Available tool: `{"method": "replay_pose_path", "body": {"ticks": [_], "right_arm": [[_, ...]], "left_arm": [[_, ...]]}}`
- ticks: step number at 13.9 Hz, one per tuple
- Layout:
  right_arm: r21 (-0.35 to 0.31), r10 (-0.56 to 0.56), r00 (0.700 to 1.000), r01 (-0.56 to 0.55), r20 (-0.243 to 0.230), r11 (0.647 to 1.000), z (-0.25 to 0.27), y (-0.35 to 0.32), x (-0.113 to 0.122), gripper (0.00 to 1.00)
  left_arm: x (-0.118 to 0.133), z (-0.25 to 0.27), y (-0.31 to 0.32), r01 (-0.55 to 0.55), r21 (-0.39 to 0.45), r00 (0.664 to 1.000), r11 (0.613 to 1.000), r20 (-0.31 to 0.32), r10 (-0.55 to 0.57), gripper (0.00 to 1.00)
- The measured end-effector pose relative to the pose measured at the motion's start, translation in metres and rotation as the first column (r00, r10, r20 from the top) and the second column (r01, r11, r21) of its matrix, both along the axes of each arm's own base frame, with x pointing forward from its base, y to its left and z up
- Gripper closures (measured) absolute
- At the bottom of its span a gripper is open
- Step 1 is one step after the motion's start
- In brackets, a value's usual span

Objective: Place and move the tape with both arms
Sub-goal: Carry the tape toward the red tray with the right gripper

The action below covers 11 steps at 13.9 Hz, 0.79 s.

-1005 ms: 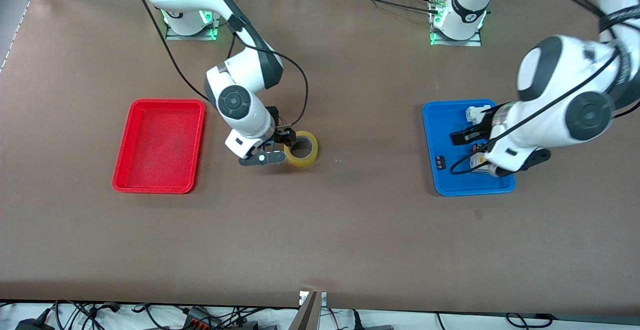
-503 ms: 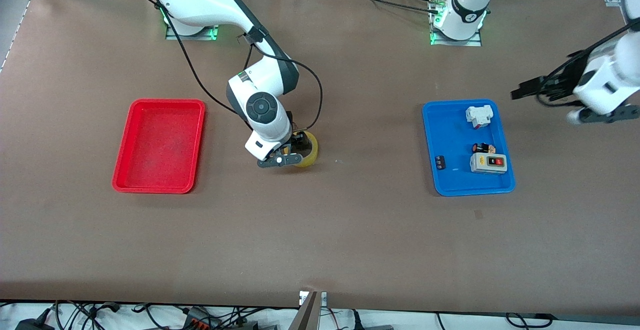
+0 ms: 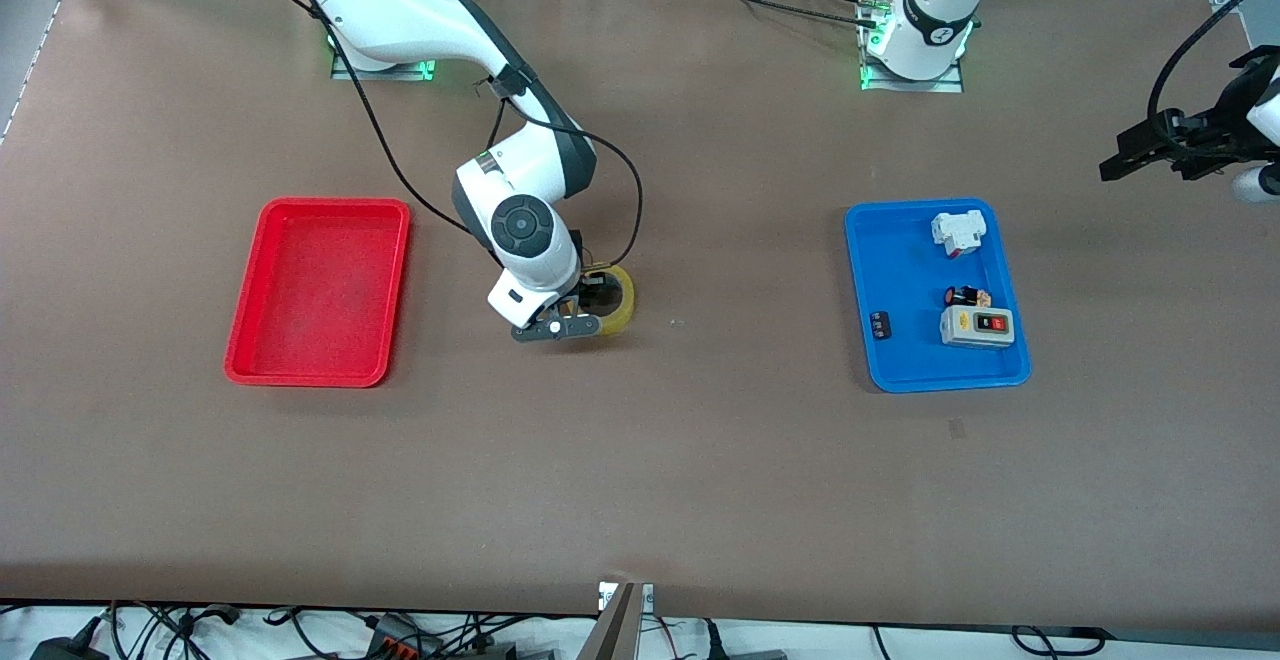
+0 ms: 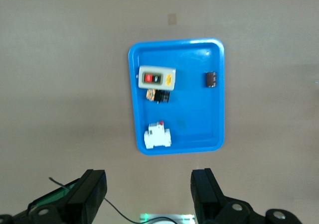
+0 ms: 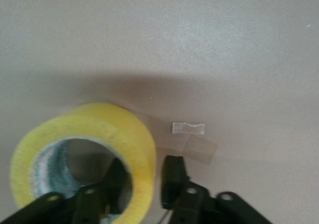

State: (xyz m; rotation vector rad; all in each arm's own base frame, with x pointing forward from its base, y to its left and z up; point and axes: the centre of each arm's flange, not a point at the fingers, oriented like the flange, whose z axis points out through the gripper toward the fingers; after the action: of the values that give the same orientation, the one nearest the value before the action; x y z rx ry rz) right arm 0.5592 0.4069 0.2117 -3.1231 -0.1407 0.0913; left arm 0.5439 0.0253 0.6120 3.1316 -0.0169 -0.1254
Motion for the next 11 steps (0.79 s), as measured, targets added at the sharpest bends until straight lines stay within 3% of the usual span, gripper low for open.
{"method": "replay_pose_path", "body": {"ticks": [1, 3, 6, 9, 11], "right_arm": [[0.003, -0.022, 1.000, 0.022, 0.006, 1.000, 0.003, 0.001, 0.002, 0.79], [0.014, -0.044, 0.999, 0.044, 0.025, 0.999, 0.013, 0.002, 0.010, 0.79], [0.009, -0.117, 0.992, 0.117, 0.043, 0.993, 0.066, -0.042, 0.047, 0.79], [-0.047, -0.151, 0.988, 0.149, -0.044, 0.988, 0.127, -0.175, 0.086, 0.79], [-0.052, -0.149, 0.984, 0.144, -0.101, 0.988, 0.134, -0.283, 0.098, 0.79]], "left_arm": [[0.008, 0.004, -0.004, 0.023, 0.005, 0.999, 1.000, 0.047, -0.023, 0.00], [0.015, 0.009, -0.004, 0.040, 0.011, 0.994, 0.999, 0.100, -0.041, 0.00], [0.009, 0.006, -0.001, 0.040, 0.007, 0.998, 0.999, 0.052, -0.041, 0.00], [0.004, 0.002, 0.001, 0.038, 0.003, 0.999, 0.999, 0.006, -0.038, 0.00], [0.004, 0.003, -0.001, 0.040, 0.003, 0.999, 0.999, 0.008, -0.040, 0.00]]}}
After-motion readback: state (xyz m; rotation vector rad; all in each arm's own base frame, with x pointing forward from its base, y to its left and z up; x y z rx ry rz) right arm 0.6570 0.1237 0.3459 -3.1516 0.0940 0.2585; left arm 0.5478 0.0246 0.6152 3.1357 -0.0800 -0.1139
